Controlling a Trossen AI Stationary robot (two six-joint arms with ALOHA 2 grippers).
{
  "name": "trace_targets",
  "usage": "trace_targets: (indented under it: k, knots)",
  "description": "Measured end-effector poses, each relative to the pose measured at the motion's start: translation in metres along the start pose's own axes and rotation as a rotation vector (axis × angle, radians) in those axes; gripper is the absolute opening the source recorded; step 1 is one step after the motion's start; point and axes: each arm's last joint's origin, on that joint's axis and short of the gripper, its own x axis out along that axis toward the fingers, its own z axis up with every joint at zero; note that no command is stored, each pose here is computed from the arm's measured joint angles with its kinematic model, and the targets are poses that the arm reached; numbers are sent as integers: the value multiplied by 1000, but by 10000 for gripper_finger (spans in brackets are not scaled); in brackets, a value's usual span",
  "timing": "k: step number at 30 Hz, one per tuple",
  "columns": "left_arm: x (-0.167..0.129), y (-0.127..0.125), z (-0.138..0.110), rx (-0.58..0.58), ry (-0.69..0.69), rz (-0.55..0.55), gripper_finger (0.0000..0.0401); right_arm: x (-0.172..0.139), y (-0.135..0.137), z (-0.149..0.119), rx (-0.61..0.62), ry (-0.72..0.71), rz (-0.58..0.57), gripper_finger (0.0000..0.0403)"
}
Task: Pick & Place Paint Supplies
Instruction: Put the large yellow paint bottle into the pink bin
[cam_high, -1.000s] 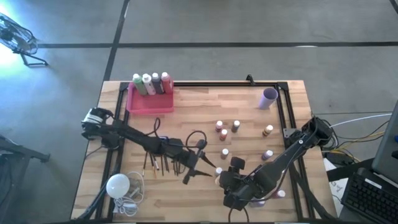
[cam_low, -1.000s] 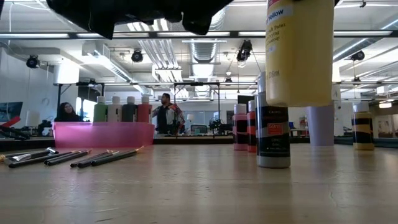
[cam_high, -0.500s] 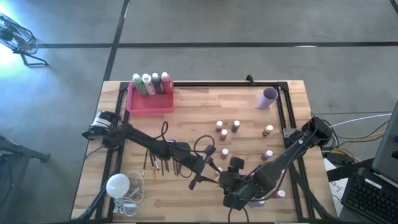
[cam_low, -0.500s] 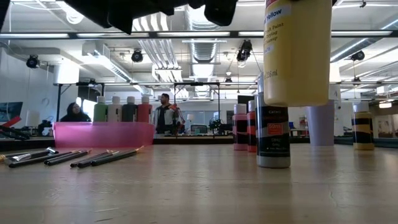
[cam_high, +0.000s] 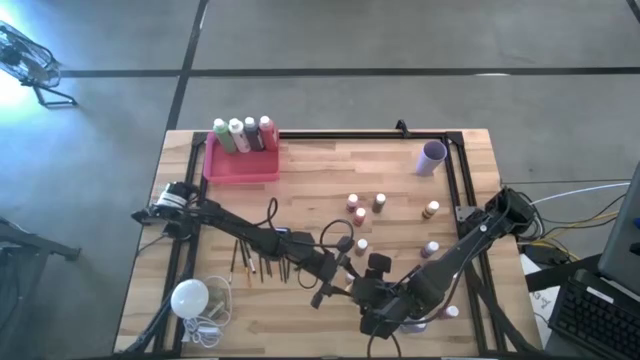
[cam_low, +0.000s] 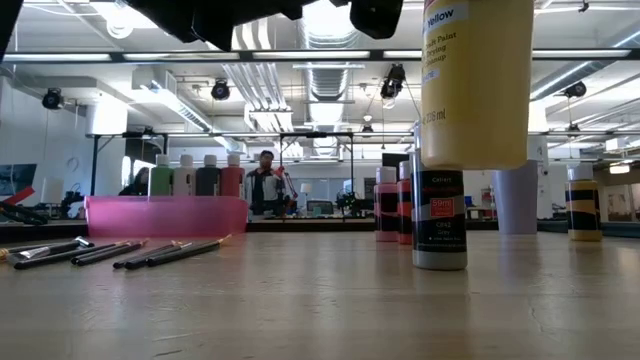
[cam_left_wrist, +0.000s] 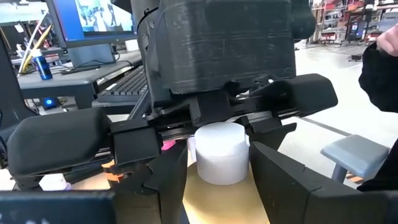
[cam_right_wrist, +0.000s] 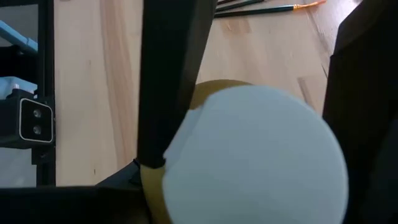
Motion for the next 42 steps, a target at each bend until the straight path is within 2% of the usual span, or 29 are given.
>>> trace_targets:
  k: [19, 26, 32, 42]
  knots:
    - [7, 1, -1, -23, -9, -27, 179, 1, -1, 2, -13, -24, -16, 183]
    - [7, 1, -1, -26, -6, -26, 124, 1, -1, 3, -23, -26, -14, 189]
    - [7, 1, -1, -26, 1, -28, 123, 2, -1, 3, -23, -27, -13, 189]
    - [6, 0, -1, -27, 23, -29, 127, 2, 0, 4, -10, -30, -1, 236]
